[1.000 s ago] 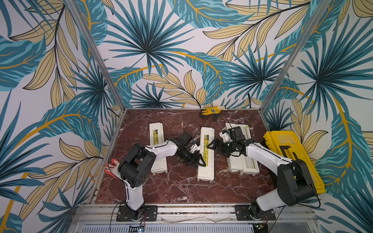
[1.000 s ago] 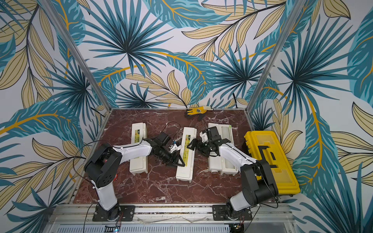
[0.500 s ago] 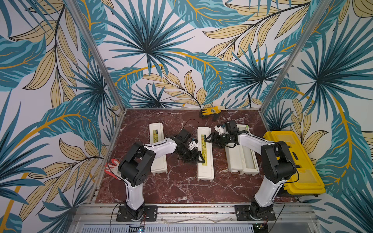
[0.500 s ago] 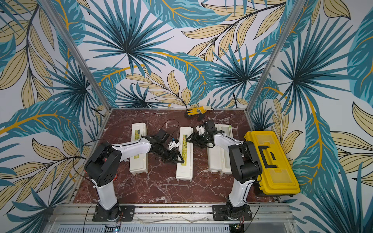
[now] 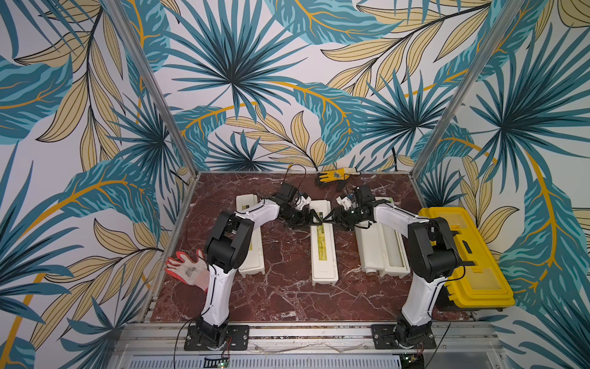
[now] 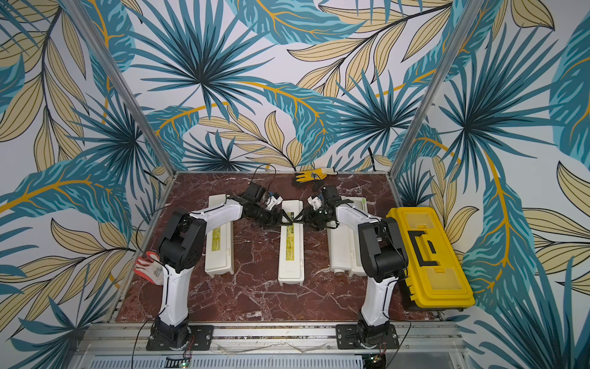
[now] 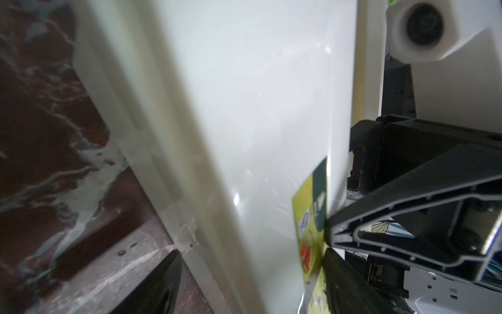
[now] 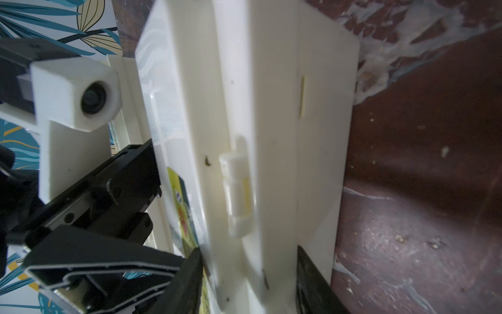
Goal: Put plastic wrap rolls into dispensers
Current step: Close the lid on the plastic wrap cutting box.
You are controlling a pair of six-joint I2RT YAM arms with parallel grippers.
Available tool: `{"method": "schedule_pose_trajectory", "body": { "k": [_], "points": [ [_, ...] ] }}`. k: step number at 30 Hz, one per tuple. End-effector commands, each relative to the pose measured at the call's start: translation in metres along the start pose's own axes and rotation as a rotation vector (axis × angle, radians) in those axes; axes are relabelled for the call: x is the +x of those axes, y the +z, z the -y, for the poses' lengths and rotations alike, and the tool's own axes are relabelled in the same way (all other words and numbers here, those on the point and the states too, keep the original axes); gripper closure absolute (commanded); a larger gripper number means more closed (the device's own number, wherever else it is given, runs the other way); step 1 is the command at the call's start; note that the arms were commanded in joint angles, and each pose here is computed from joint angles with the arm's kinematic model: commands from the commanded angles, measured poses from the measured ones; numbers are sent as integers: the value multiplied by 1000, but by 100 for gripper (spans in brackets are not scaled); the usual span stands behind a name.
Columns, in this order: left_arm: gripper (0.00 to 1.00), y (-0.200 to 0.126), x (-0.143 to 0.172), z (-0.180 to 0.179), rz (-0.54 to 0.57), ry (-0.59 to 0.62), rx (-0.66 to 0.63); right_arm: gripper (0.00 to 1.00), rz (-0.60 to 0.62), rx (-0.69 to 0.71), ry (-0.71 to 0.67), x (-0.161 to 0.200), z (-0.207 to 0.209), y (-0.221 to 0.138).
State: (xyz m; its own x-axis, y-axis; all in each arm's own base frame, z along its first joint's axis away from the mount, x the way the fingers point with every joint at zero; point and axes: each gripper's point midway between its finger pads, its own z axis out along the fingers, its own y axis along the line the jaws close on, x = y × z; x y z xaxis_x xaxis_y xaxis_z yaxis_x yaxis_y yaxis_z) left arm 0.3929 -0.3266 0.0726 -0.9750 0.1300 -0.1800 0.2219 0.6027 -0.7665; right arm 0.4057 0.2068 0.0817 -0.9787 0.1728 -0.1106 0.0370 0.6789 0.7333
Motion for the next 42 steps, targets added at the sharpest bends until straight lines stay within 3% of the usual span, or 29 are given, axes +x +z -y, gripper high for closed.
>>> {"method": "schedule_pose_trajectory", "body": {
  "k": [1, 6, 8, 11, 15, 18, 23, 28, 36, 39, 42],
  "points": [
    [22, 32, 76, -110, -144, -226, -291, 57, -142, 262, 182, 48, 82, 32],
    [25, 29, 85, -110, -136, -246, -280, 62, -155, 245, 178, 47, 81, 37],
    [25, 28, 76, -104, -118, -226, -272, 46, -123, 195, 145, 36, 70, 39],
    [25, 27, 69, -100, -109, -213, -269, 32, -43, 150, 81, 13, 51, 34],
    [26, 29, 72, -101, -121, -219, -261, 29, 44, 101, 54, -22, 36, 32],
    [28, 30, 76, -103, -130, -224, -263, 31, 41, 65, 74, -33, 31, 41],
    [28, 29, 77, -102, -127, -217, -268, 47, -102, 146, 163, -11, 56, 55],
    [19, 20, 52, -86, -74, -176, -261, 56, -212, 255, 144, 12, 71, 57],
    [16, -2, -28, -82, 74, -158, -221, 55, -155, 194, 84, -1, 49, 49],
    [16, 7, -34, -93, 58, -191, -195, 54, -156, 183, 78, 1, 47, 47],
    [19, 22, -17, -109, 6, -237, -194, 54, -160, 191, 70, 2, 48, 47]
  ]
}}
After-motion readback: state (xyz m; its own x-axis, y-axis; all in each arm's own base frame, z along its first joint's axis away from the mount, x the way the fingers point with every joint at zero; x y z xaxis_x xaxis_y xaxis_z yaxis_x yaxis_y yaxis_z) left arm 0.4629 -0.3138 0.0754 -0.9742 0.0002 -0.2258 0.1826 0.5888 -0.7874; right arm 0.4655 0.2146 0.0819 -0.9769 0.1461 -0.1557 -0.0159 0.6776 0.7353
